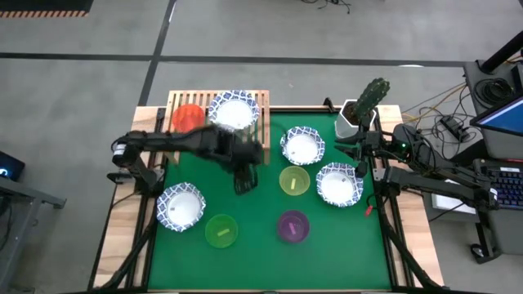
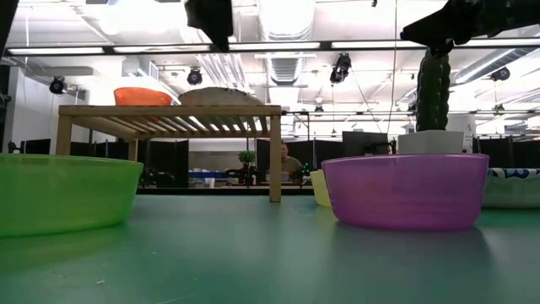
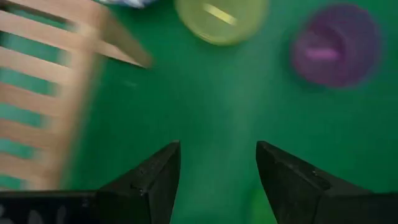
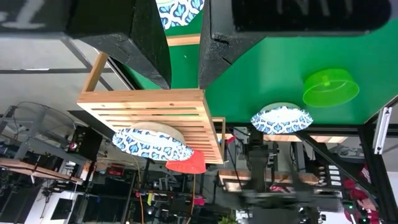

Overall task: Place and stack bowls onto a shelf
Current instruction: Stack the green bowl on top of the orange bowl on the shelf

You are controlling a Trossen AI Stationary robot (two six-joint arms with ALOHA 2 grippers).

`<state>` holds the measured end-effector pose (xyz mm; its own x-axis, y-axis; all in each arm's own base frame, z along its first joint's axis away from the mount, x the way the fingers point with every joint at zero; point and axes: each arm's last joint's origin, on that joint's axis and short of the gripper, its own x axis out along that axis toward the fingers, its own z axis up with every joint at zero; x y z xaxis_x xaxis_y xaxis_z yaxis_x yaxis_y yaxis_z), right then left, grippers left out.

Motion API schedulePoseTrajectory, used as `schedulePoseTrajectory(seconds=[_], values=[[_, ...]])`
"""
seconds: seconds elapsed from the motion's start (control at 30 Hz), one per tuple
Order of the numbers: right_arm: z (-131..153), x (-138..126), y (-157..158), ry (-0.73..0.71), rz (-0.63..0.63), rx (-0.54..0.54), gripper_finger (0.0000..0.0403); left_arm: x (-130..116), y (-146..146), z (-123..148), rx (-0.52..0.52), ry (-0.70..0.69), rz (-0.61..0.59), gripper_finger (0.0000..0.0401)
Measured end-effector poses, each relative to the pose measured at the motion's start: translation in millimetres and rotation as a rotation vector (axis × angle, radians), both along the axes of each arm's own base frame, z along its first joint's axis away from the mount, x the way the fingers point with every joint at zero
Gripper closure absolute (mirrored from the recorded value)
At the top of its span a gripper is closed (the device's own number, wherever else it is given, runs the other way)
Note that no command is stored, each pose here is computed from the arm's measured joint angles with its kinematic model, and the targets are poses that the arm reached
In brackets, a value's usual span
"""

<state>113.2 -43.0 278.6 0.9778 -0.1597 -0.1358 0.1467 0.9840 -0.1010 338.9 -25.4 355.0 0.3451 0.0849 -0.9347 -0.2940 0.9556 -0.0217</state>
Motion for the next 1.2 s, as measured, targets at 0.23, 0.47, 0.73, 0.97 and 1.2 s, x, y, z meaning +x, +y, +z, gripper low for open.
schedulePoseTrajectory(seconds=[0.23, 0.47, 0.73, 0.97, 1.2], values=[[0.0, -0.1, 0.0, -0.002, -0.001, 0.009, 0.0332, -10.2, -82.8, -29.1, -0.041, 0.066, -0.077, 0.0209], [0.0, 0.0, 0.0, -0.002, -0.001, 0.01, 0.0332, -18.8, -146.4, -61.0, -0.077, 0.117, -0.039, 0.0209], [0.2, 0.0, 0.0, -0.003, -0.001, 0.007, 0.0332, -11.9, -185.8, -114.8, -0.068, 0.261, -0.038, 0.0222], [0.2, 0.0, 0.0, -0.002, -0.001, 0.005, 0.0332, -7.0, -200.3, -155.0, -0.026, 0.367, -0.062, 0.0247], [0.4, -0.1, 0.0, -0.001, 0.0, -0.002, 0.0332, -9.3, -197.4, -163.3, -0.003, 0.388, -0.051, 0.027]])
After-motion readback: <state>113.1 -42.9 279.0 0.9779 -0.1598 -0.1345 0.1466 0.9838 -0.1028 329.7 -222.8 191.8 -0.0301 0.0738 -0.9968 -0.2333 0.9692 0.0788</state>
